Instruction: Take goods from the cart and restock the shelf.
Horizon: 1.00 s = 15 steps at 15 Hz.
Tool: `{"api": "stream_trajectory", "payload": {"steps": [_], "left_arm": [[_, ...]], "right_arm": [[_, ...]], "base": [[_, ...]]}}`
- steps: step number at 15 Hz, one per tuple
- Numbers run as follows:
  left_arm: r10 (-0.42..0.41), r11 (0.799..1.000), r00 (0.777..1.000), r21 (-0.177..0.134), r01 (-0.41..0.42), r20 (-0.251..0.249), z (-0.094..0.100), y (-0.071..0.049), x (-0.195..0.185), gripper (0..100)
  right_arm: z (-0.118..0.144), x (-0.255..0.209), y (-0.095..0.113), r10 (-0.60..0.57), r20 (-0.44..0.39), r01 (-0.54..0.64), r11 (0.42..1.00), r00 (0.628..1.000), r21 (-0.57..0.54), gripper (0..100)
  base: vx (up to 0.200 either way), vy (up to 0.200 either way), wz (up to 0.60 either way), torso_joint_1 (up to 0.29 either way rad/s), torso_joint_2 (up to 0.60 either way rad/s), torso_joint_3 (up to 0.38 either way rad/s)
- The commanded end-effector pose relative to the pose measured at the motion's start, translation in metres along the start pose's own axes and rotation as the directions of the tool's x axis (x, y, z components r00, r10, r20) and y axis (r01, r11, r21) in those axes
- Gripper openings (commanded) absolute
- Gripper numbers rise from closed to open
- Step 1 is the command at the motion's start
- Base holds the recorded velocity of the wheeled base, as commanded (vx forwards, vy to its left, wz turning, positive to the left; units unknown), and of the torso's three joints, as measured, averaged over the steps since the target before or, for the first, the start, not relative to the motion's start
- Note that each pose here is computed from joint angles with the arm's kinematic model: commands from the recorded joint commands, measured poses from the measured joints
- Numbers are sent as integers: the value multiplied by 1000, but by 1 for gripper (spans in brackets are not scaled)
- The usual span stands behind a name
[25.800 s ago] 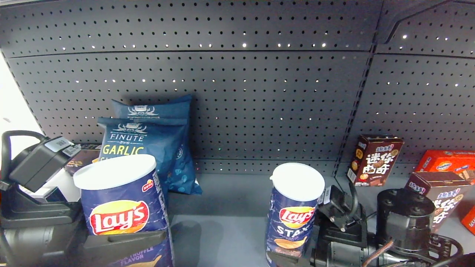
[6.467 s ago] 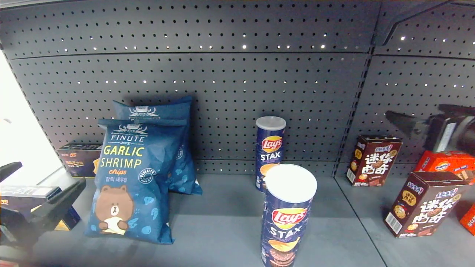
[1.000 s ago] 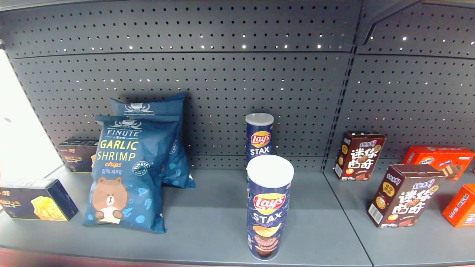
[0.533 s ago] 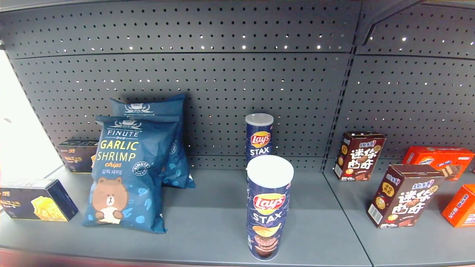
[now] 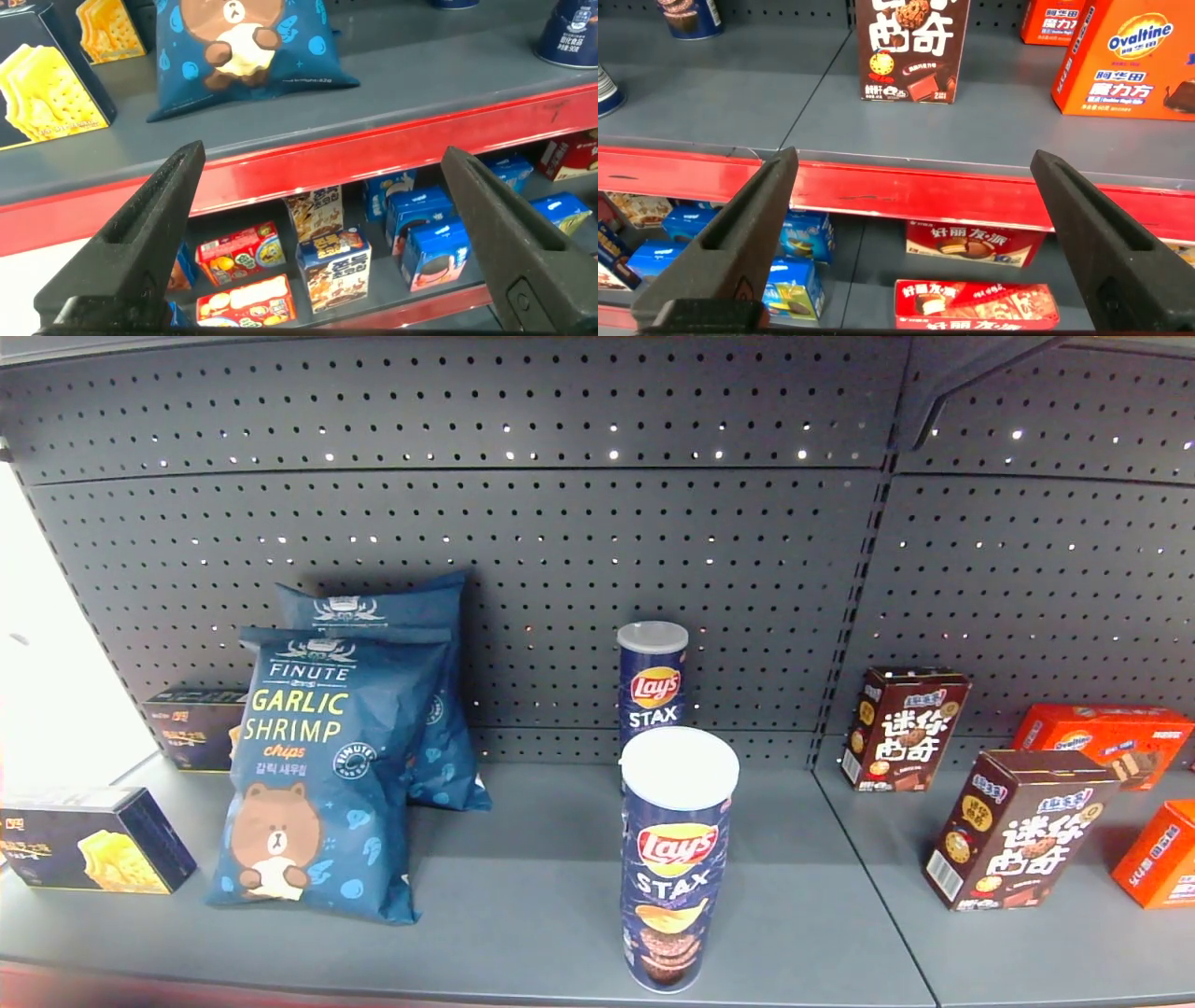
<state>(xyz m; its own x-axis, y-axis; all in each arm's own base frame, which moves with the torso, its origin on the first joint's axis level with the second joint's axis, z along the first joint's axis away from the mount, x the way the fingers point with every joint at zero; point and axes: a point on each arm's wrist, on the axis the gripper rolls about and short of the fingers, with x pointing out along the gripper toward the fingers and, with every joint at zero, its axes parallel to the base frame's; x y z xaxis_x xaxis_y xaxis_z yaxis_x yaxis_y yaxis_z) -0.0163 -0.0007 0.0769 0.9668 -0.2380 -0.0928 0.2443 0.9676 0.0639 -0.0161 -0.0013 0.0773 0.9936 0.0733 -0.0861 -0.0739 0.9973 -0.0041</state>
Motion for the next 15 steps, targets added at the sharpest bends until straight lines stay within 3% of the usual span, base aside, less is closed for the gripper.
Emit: {"api": "stream_trajectory", "payload": {"steps": [1, 10, 11, 13, 14, 15], "left_arm": [[0, 1000, 1000, 1, 0, -1, 0, 0, 0, 100], [0, 1000, 1000, 0, 0, -1, 0, 0, 0, 100], [4, 1000, 1000, -1, -4, -2, 0, 0, 0, 100], [9, 1000, 1000, 0, -9, -5, 0, 0, 0, 100], [62, 998, 998, -5, -62, -7, 0, -1, 0, 100], [124, 992, 992, -8, -123, 14, 0, -2, -1, 100]], "right_arm": [[0, 0, 0, 0, -1, 0, 1000, 1000, -1, 100], [0, 0, 0, 0, -1, 0, 1000, 1000, 1, 100], [0, -1, 2, -102, 13, 102, 995, 995, 10, 100], [-1, -3, 2, -81, 35, 81, 997, 996, 11, 100], [-2, -6, 2, -78, 87, 78, 997, 993, 14, 100], [-2, -6, 2, -78, 87, 78, 997, 993, 12, 100]], "base": [[0, 0, 0, 0, 0, 0], [0, 0, 0, 0, 0, 0], [0, 0, 0, 0, 0, 0], [0, 0, 0, 0, 0, 0], [0, 0, 0, 0, 0, 0], [0, 0, 0, 0, 0, 0]]}}
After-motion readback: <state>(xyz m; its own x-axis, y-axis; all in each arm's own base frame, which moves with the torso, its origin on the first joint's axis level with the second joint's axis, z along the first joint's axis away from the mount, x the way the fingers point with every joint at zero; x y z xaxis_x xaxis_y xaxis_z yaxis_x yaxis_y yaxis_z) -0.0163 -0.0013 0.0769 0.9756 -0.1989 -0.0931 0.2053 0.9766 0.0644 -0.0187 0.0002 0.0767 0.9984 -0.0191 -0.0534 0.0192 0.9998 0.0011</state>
